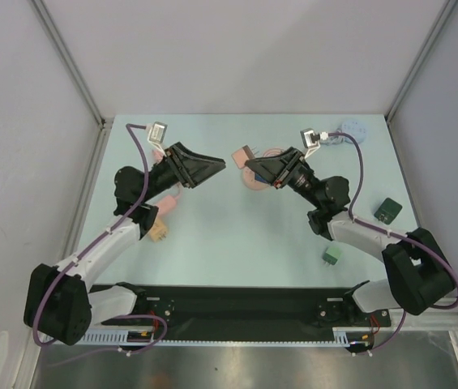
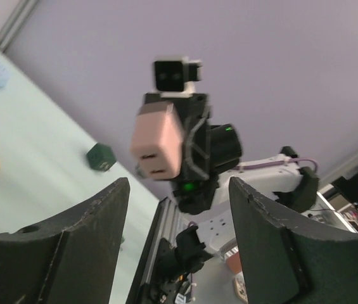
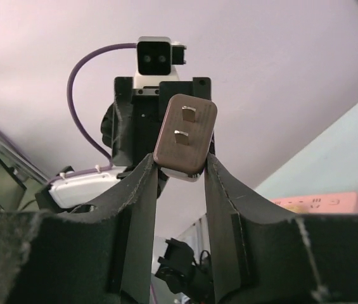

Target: Insert the plug

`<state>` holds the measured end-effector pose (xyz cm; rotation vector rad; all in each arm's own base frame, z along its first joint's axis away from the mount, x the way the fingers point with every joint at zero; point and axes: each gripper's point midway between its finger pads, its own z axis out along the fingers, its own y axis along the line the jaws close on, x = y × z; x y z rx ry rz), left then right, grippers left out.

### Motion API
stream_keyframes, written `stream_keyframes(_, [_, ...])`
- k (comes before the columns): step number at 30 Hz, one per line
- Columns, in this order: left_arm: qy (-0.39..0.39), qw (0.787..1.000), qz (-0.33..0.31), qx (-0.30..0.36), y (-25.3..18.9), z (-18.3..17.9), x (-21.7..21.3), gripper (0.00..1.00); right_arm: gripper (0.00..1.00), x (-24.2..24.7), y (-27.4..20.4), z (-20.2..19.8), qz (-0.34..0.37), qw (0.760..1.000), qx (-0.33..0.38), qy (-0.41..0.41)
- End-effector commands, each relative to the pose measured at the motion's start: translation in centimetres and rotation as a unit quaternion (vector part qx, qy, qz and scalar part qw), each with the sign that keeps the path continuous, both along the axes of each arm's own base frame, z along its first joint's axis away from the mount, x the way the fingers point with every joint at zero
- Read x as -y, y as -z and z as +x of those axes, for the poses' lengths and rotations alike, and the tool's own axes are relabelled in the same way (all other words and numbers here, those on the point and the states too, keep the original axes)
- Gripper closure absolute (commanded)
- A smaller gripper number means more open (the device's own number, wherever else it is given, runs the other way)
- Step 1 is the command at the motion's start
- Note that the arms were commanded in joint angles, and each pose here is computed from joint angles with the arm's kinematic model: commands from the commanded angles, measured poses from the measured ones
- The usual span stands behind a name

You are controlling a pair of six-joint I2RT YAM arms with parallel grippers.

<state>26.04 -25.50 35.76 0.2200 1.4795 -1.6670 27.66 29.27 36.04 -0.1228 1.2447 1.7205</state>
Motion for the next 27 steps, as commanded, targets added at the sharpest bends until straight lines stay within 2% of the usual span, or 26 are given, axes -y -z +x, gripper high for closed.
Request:
stream_keyframes(1, [0.040, 0.993, -0.069, 0.089, -4.6, -3.1, -0.3, 0.30, 1.00, 0.8, -4.0, -2.3, 0.074, 0.995, 0.049, -0.045])
stream_keyframes(6, [0.033, 0.994, -0.071, 0.081, -4.3, -2.5, 0.1, 0.30, 1.00, 0.1, -3.9, -2.4, 0.075, 0.995, 0.048, -0.050])
stream_keyframes(10, [0.018, 0.997, -0.046, 0.067, -3.0, -1.6, 1.0, 0.30, 1.00, -0.2, -3.8, -2.4, 0.076, 0.995, 0.049, -0.047])
stream_keyframes(17, [-0.040, 0.998, -0.009, 0.042, -1.3, -0.4, 0.6, 0.22, 1.00, 0.1, -3.8, -2.3, 0.075, 0.995, 0.057, -0.033])
stream_keyframes(24, [-0.065, 0.998, 0.007, 0.025, -0.5, 0.2, 0.3, 0.20, 1.00, 0.3, -4.2, -2.2, 0.075, 0.995, 0.067, -0.024])
stream_keyframes(27, [-0.061, 0.998, 0.012, 0.005, 0.5, 0.6, 0.6, 0.22, 1.00, 0.1, -4.4, -2.5, 0.075, 0.994, 0.072, -0.027])
